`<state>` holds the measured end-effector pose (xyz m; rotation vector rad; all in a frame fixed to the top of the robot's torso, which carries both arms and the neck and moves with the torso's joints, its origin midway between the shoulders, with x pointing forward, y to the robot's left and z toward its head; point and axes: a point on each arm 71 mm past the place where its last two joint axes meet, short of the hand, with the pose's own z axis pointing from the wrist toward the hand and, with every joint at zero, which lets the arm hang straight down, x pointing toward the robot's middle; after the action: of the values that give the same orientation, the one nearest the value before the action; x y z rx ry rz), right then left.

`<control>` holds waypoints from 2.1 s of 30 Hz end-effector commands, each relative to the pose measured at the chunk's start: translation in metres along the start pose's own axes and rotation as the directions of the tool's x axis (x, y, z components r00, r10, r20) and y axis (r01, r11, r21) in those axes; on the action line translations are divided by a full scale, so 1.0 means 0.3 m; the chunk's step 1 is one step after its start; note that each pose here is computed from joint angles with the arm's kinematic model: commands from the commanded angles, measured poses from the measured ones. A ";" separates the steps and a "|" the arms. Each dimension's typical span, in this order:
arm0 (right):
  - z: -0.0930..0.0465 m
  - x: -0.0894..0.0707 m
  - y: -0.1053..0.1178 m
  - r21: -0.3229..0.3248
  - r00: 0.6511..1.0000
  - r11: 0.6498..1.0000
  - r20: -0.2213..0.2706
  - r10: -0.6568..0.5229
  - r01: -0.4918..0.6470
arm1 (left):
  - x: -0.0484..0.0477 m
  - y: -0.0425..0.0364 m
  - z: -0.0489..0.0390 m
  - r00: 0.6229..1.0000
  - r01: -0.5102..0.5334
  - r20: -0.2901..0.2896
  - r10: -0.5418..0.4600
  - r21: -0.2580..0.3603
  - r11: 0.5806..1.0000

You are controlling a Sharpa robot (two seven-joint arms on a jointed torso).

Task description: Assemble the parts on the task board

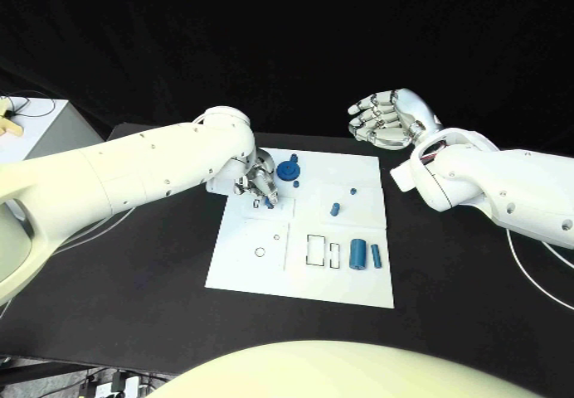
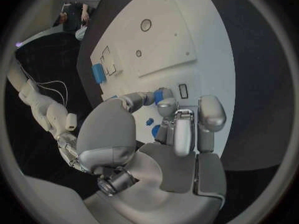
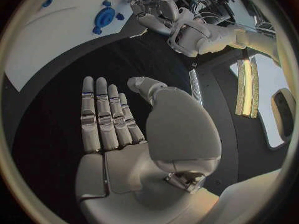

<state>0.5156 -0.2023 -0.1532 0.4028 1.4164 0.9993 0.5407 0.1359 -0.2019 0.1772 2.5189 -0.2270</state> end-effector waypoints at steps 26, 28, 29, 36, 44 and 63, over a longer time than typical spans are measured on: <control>0.000 0.006 0.001 -0.005 1.000 1.000 -0.026 0.003 -0.003 | 0.009 -0.003 0.007 1.000 -0.008 -0.008 0.008 0.002 1.000; -0.001 0.007 0.001 -0.005 1.000 1.000 -0.026 0.003 -0.003 | 0.010 -0.002 0.009 1.000 -0.008 -0.006 0.008 0.000 1.000; -0.001 0.007 0.001 -0.005 1.000 1.000 -0.027 0.003 -0.003 | 0.010 -0.002 0.009 1.000 -0.008 -0.005 0.008 -0.001 1.000; -0.002 0.005 0.000 -0.004 1.000 1.000 -0.027 0.003 -0.003 | 0.021 -0.003 0.016 1.000 -0.012 -0.015 0.012 -0.001 1.000; -0.002 0.005 0.000 -0.004 1.000 1.000 -0.027 0.003 -0.003 | 0.037 -0.009 0.025 1.000 -0.011 -0.029 0.012 0.004 1.000; -0.003 0.003 -0.002 -0.003 1.000 1.000 -0.026 0.002 -0.002 | 0.037 -0.006 0.042 1.000 0.013 -0.011 -0.013 -0.005 1.000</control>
<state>0.5155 -0.2034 -0.1542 0.4022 1.4311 1.0012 0.5417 0.1350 -0.2088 0.1639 2.5242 -0.2221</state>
